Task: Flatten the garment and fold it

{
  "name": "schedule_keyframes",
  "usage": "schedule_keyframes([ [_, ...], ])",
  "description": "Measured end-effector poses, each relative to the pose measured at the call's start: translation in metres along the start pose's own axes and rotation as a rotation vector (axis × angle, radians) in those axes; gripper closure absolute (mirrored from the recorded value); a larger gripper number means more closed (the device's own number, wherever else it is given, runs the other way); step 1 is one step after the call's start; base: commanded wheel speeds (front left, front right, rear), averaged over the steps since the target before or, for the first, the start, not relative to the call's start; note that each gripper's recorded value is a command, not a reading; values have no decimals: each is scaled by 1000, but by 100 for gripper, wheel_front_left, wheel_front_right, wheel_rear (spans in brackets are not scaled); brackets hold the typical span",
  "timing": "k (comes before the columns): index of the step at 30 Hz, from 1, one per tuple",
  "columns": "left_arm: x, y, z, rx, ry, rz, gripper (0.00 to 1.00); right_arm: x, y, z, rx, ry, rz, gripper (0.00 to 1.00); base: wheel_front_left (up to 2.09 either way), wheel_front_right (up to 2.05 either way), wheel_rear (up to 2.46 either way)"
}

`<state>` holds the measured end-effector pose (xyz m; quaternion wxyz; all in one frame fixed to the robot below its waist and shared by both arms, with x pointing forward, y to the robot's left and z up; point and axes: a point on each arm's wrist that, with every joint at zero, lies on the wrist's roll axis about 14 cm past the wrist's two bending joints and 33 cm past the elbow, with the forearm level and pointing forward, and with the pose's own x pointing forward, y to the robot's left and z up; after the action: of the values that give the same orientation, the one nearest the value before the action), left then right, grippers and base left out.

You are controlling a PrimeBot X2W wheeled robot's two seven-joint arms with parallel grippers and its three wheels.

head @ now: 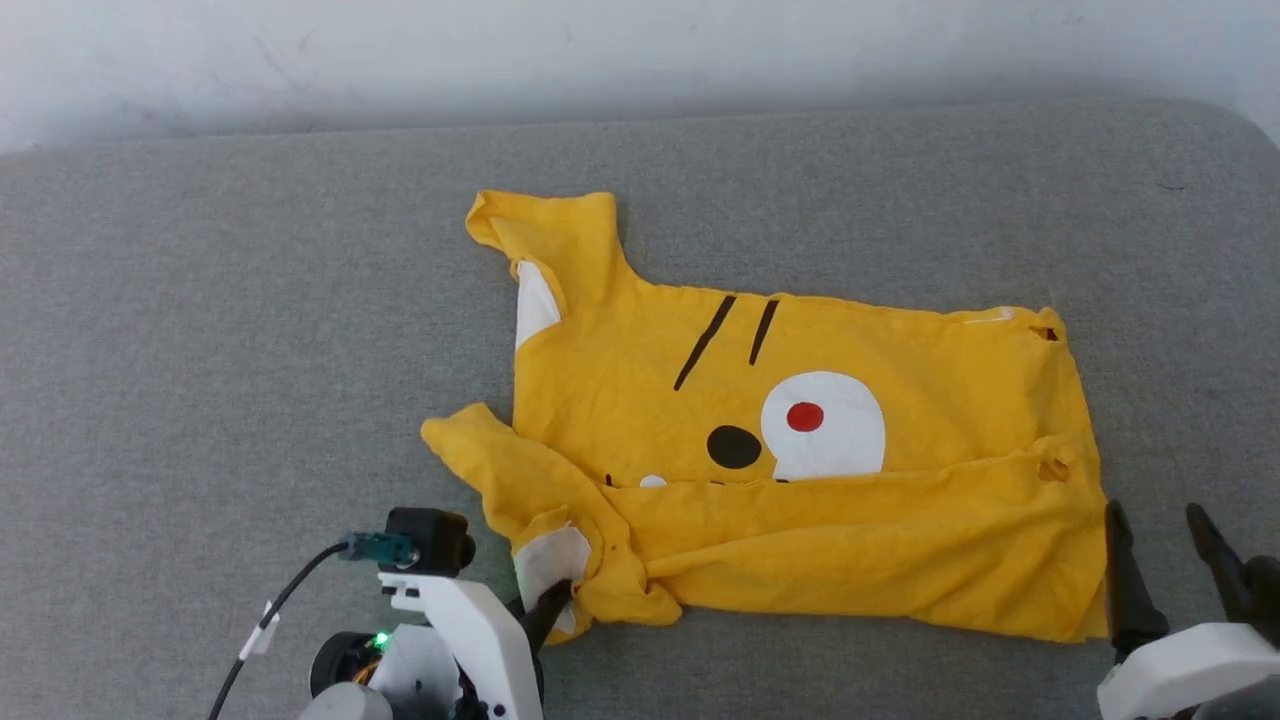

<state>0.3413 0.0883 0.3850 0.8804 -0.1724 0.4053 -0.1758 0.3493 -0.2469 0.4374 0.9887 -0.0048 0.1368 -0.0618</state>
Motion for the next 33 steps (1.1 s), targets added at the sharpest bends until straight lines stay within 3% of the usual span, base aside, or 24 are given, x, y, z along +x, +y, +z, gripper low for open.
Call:
schedule_keyframes([
  [5, -1, 3, 5, -16, -50, 6, 100, 2, 10, -17, 49, 139, 29, 0, 0, 0, 0],
  [12, -1, 5, 8, -33, -72, 8, 100, -9, 16, -59, 44, 477, 49, 0, 0, 0, 0],
  [20, 1, 7, 8, -50, -77, 6, 100, -11, 19, -71, 87, 601, 65, 0, 0, 0, 0],
  [21, 2, 8, 9, -52, -77, 6, 100, -11, 20, -73, 93, 609, 68, 13, 0, 0, 0],
  [22, 2, 8, 9, -54, -80, 7, 100, -11, 20, -73, 95, 611, 70, 64, 0, 0, 0],
  [23, 3, 8, 10, -59, -86, 7, 100, -10, 20, -74, 95, 613, 70, 100, 0, 0, 0],
  [33, -3, 21, 32, -79, -152, 24, 100, -3, 26, -59, 86, 555, 84, 100, 0, 0, 0],
])
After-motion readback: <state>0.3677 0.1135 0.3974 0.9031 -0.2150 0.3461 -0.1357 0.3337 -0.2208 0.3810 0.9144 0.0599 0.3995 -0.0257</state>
